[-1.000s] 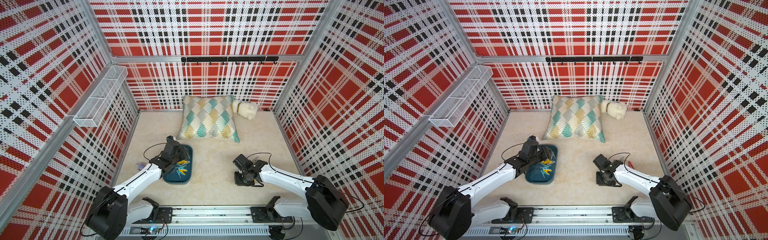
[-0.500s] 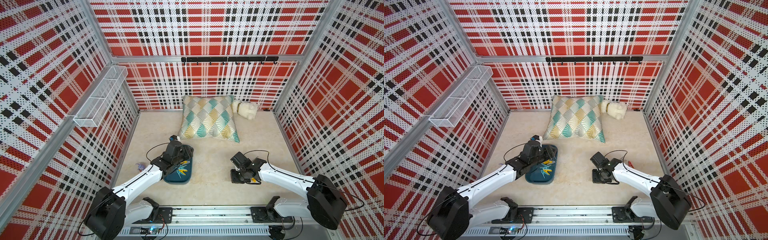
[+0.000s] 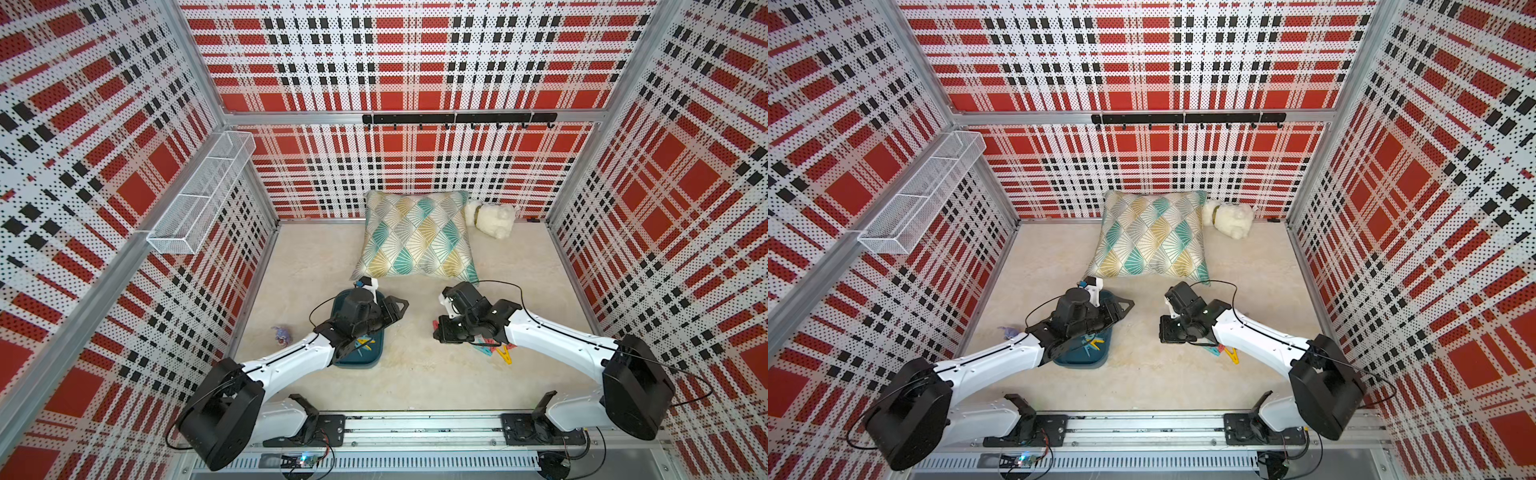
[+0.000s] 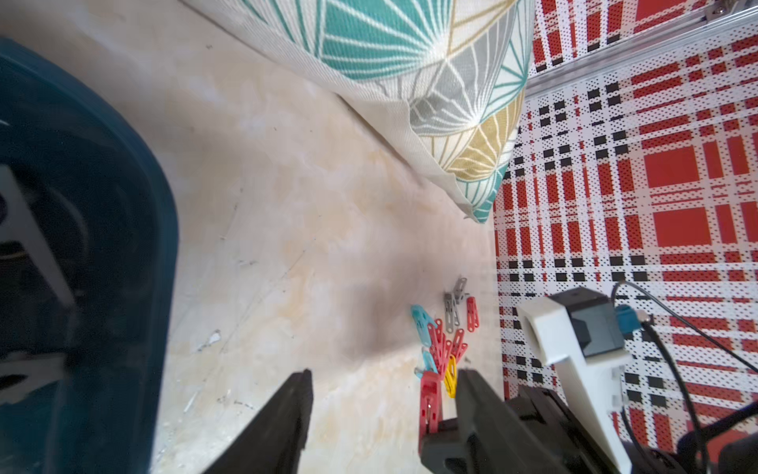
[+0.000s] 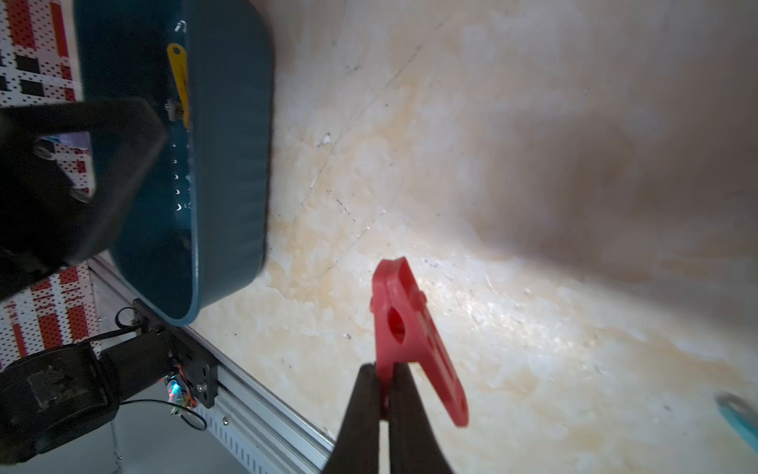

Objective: Put the clothespins into the storage box
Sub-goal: Pick up the clothespin from the center of the board.

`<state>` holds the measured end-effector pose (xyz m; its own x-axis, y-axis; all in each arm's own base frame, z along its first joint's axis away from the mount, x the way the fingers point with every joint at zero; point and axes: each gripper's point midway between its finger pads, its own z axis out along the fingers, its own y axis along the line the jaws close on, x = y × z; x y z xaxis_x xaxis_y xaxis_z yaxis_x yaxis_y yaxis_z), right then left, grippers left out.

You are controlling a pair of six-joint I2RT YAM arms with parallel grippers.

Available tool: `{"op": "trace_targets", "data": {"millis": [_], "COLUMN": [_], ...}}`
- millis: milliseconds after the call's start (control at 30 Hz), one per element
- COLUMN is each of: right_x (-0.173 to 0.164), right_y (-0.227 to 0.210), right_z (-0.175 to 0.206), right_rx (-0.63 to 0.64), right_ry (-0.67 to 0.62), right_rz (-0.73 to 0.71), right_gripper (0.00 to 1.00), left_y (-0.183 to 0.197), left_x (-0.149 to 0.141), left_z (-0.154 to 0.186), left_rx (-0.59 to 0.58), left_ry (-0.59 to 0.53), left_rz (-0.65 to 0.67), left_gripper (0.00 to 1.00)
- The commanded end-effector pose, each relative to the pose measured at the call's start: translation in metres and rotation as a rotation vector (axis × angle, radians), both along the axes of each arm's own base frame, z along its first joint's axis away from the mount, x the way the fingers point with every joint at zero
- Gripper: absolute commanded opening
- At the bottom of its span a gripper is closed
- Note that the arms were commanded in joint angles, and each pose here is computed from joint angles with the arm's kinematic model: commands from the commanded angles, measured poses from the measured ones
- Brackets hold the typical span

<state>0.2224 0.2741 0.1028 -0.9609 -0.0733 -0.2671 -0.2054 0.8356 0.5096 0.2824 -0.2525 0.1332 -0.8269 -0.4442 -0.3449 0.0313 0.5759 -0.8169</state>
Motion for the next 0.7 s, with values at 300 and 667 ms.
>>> {"op": "trace_targets", "data": {"millis": [300, 667], "right_x": [0.014, 0.014], "right_y": [0.046, 0.058], "right_z": [0.020, 0.028], "right_rx": [0.080, 0.096], "right_ry": [-0.043, -0.053], "right_rz": [0.087, 0.109], "right_gripper": [0.05, 0.05], "left_y": [-0.034, -0.038], "left_x": [-0.013, -0.014], "left_z": [0.005, -0.004], "left_rx": [-0.078, -0.063], "left_ry": [0.003, 0.016], "left_rz": [-0.089, -0.109], "left_gripper": [0.54, 0.42]}}
